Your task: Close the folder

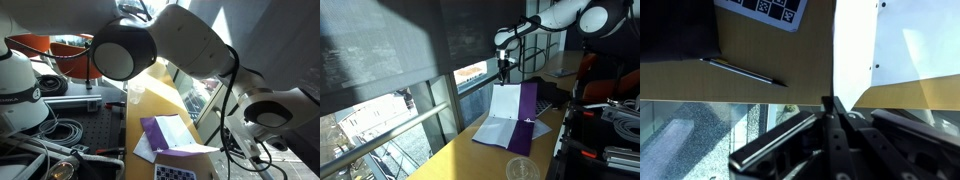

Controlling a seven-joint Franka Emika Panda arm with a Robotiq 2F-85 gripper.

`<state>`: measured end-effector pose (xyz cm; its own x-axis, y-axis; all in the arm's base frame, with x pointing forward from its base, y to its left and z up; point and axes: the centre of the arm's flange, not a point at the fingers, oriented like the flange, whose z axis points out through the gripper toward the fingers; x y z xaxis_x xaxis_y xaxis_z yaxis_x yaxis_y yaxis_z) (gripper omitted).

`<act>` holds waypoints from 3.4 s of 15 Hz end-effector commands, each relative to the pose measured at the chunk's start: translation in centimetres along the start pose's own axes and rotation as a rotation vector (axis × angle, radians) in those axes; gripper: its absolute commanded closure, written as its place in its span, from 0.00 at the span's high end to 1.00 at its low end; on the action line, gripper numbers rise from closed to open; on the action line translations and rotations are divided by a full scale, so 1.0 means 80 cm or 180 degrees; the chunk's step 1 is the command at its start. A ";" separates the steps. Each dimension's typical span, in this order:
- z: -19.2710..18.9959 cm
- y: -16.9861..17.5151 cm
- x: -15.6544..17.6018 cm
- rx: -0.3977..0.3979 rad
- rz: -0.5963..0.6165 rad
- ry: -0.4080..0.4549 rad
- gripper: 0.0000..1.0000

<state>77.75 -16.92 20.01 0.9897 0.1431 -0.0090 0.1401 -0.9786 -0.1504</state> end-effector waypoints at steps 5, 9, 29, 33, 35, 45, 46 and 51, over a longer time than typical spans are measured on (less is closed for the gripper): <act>-0.122 -0.145 0.003 -0.0614 -0.0432 -0.0137 0.00; -0.108 -0.196 -0.002 -0.0768 -0.0649 -0.0185 0.00; -0.054 -0.246 -0.053 -0.1557 -0.1398 -0.0267 0.00; -0.037 -0.258 -0.070 -0.1553 -0.1502 -0.0386 0.00; -0.031 -0.262 -0.077 -0.1555 -0.1547 -0.0422 0.00; -0.040 -0.268 -0.068 -0.1603 -0.1377 -0.0267 0.63; -0.046 -0.267 -0.064 -0.1601 -0.1331 -0.0234 0.70; -0.070 -0.267 -0.064 -0.1441 -0.1096 -0.0114 1.00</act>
<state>70.43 2.63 27.01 0.8614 0.4961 -0.1088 0.5031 -0.8042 0.3165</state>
